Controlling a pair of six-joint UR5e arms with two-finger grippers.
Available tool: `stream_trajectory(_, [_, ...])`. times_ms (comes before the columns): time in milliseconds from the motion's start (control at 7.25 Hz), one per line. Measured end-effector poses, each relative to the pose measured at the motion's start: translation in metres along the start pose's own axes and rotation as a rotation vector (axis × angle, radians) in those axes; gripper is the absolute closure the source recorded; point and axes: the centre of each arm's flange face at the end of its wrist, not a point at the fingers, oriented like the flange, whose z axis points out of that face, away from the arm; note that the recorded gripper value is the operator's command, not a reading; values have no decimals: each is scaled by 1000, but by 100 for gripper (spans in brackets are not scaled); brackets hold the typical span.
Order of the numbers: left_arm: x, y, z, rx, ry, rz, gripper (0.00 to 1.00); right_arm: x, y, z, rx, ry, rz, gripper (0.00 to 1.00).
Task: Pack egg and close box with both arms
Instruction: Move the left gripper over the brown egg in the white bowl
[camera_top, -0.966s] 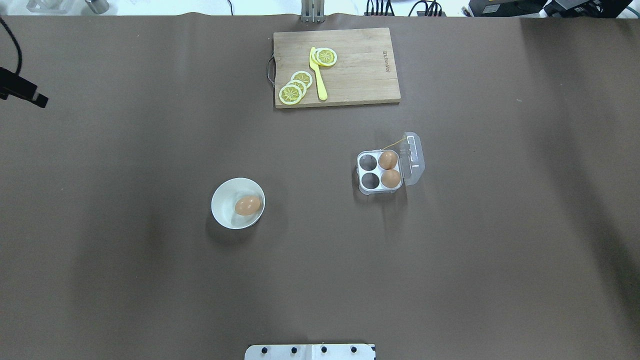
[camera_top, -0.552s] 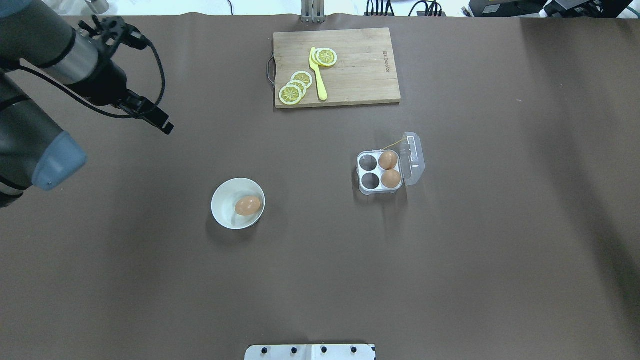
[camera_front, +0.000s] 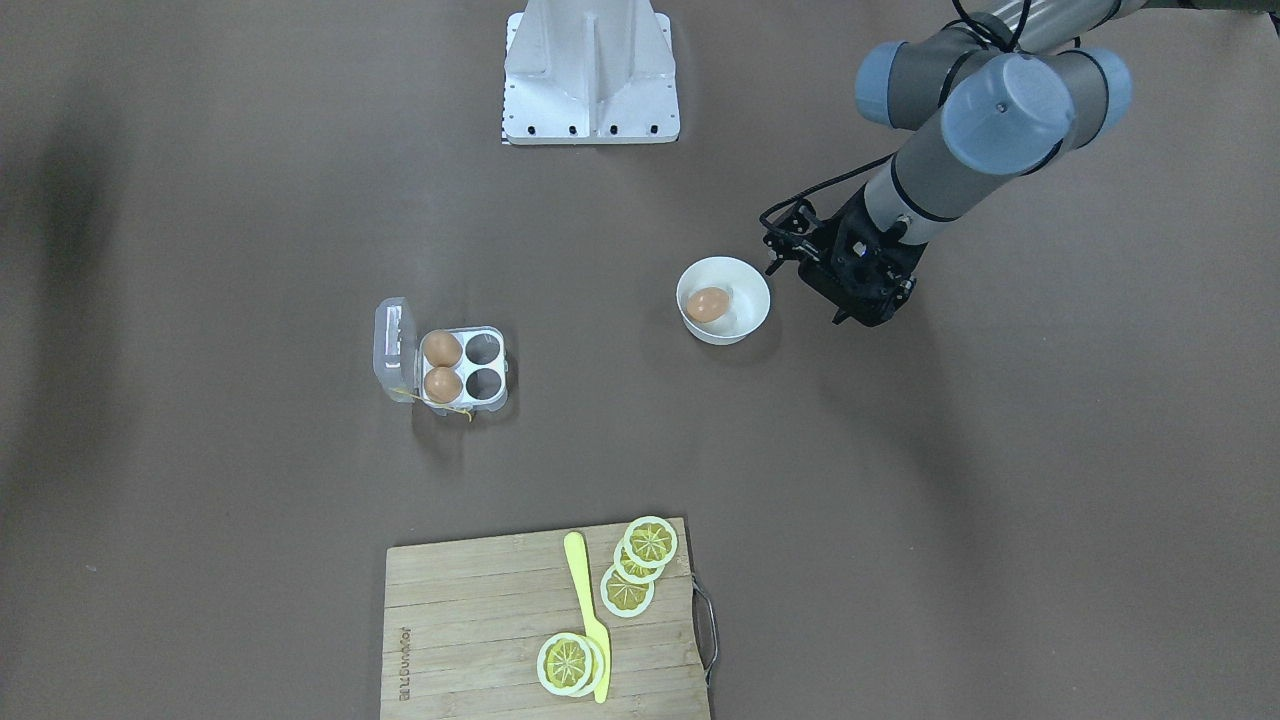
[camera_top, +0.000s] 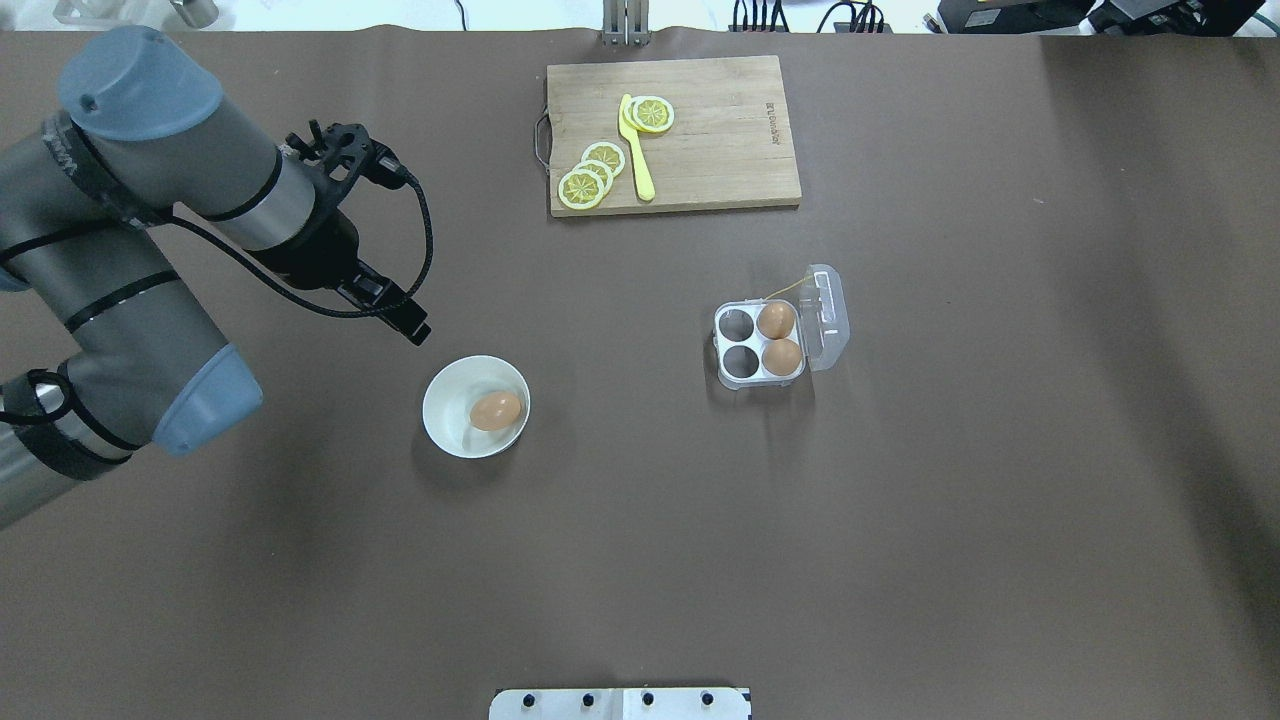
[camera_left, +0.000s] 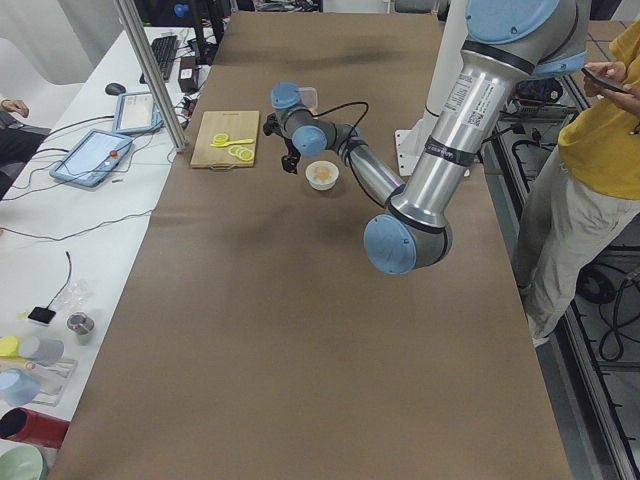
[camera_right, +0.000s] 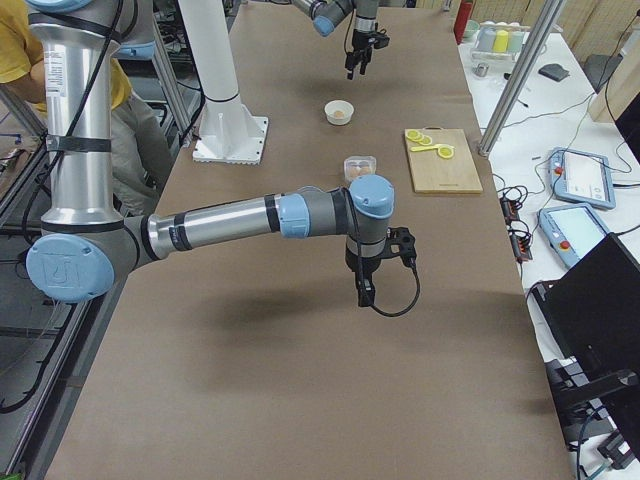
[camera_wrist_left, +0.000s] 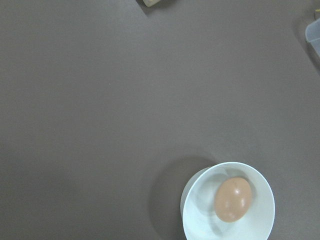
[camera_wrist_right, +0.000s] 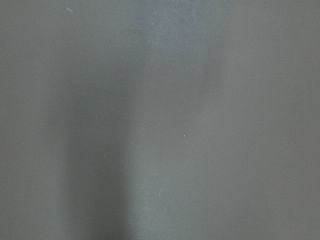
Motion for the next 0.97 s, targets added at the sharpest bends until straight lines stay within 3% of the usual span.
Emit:
stream_trajectory(276, [25,7,28,-29,-7,22,4,0,0,0,0,-3,0,0])
stream_trajectory(552, [44,7,44,-37,-24,44,26,0,1,0,0,-3,0,0])
stream_trajectory(690, [53,1,48,-41,-34,48,42,0,1,0,0,-4,-1,0])
stream_trajectory(966, [63,-7,53,-62,-49,45,44,-1,2,0,1,-5,-1,0])
